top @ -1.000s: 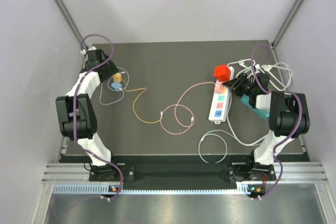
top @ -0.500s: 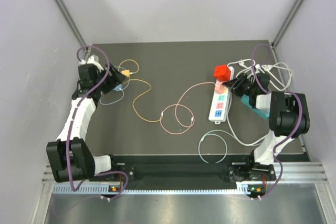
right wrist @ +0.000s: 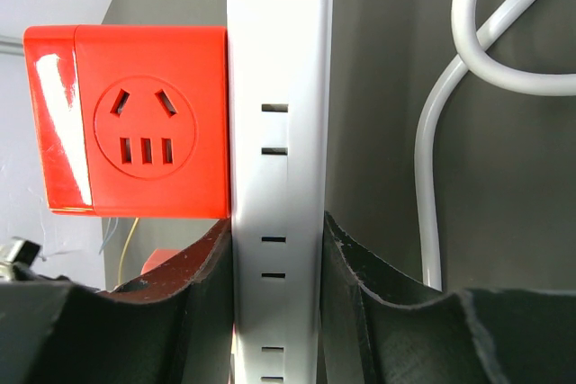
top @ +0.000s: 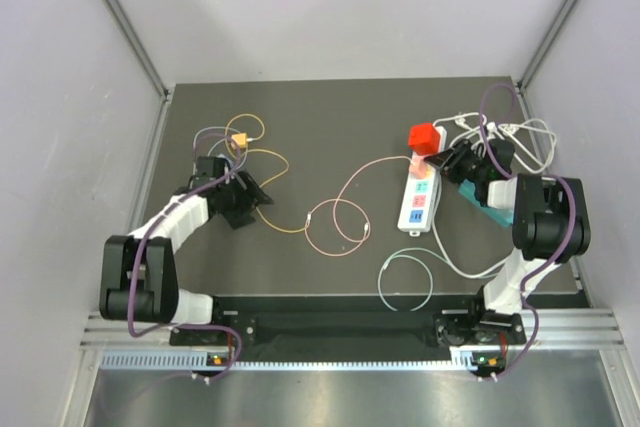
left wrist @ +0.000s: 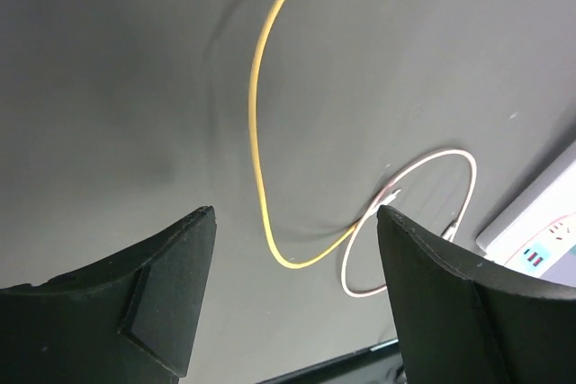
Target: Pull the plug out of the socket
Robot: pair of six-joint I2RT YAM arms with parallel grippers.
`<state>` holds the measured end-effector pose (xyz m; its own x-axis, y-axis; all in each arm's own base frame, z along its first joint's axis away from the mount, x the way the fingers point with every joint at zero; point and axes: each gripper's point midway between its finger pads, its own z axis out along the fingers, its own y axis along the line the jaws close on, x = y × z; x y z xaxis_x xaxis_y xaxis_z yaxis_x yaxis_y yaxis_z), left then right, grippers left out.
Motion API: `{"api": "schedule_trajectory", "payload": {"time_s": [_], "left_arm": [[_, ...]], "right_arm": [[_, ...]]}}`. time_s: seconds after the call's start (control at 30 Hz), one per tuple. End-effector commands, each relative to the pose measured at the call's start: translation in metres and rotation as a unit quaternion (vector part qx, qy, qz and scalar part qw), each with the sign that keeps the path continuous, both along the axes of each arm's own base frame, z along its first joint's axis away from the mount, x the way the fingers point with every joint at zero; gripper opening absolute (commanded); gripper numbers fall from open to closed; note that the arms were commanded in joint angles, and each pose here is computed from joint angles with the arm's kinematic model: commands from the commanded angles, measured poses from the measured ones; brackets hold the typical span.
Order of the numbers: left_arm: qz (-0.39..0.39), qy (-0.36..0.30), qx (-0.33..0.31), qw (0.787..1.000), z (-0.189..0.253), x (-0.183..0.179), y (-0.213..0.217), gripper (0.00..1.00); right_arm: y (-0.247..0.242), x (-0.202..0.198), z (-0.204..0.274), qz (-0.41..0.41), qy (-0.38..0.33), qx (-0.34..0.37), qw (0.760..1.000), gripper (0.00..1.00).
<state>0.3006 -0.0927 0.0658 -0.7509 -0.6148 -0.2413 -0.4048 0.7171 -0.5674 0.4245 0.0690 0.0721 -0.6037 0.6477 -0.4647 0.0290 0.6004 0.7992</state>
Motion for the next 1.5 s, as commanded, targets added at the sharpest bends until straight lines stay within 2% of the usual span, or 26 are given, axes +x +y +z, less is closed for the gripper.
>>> {"api": "schedule_trajectory", "payload": {"time_s": [0.0, 0.13, 0.23, 0.4, 0.6, 0.77, 0.93, 1.07, 1.23, 1.33, 1.47], "left_arm": [[0.035, 0.002, -0.013, 0.999, -0.008, 0.01, -0.011, 0.76], [0.055, 0.008, -0.009, 0.998, -0.017, 0.013, -0.012, 0.72], [0.066, 0.008, -0.018, 0.998, -0.022, 0.013, -0.014, 0.63], [0.065, -0.007, -0.042, 0.997, -0.023, 0.015, -0.02, 0.28], [0.052, -0.039, -0.059, 0.996, -0.005, 0.022, -0.025, 0.0], [0.071, -0.116, -0.036, 0.99, 0.047, 0.039, -0.003, 0.0], [0.106, -0.195, 0.056, 0.973, 0.115, 0.057, 0.038, 0.0], [0.09, -0.242, 0.12, 0.959, 0.165, 0.069, 0.057, 0.0], [0.025, -0.281, 0.205, 0.937, 0.191, 0.077, 0.07, 0.0], [0.014, -0.266, 0.274, 0.924, 0.189, 0.085, 0.089, 0.0], [-0.068, -0.197, 0.279, 0.937, 0.157, 0.085, 0.078, 0.0]], "right_arm": [[-0.008, 0.018, 0.047, 0.001, -0.087, -0.002, 0.996, 0.0], [-0.012, 0.018, 0.046, -0.003, -0.085, 0.0, 0.996, 0.0], [-0.011, 0.018, 0.044, -0.002, -0.082, 0.003, 0.997, 0.0], [-0.01, 0.018, 0.044, -0.002, -0.082, 0.005, 0.997, 0.0], [-0.011, 0.018, 0.045, -0.002, -0.083, 0.006, 0.997, 0.0], [-0.012, 0.017, 0.045, -0.004, -0.081, 0.008, 0.997, 0.0], [-0.012, 0.018, 0.045, -0.004, -0.082, 0.009, 0.997, 0.0], [-0.012, 0.018, 0.046, -0.003, -0.083, 0.011, 0.996, 0.0], [-0.012, 0.018, 0.05, -0.003, -0.087, 0.011, 0.996, 0.0], [-0.012, 0.018, 0.048, -0.004, -0.085, 0.012, 0.996, 0.0], [-0.012, 0.018, 0.047, -0.004, -0.085, 0.012, 0.996, 0.0]]}}
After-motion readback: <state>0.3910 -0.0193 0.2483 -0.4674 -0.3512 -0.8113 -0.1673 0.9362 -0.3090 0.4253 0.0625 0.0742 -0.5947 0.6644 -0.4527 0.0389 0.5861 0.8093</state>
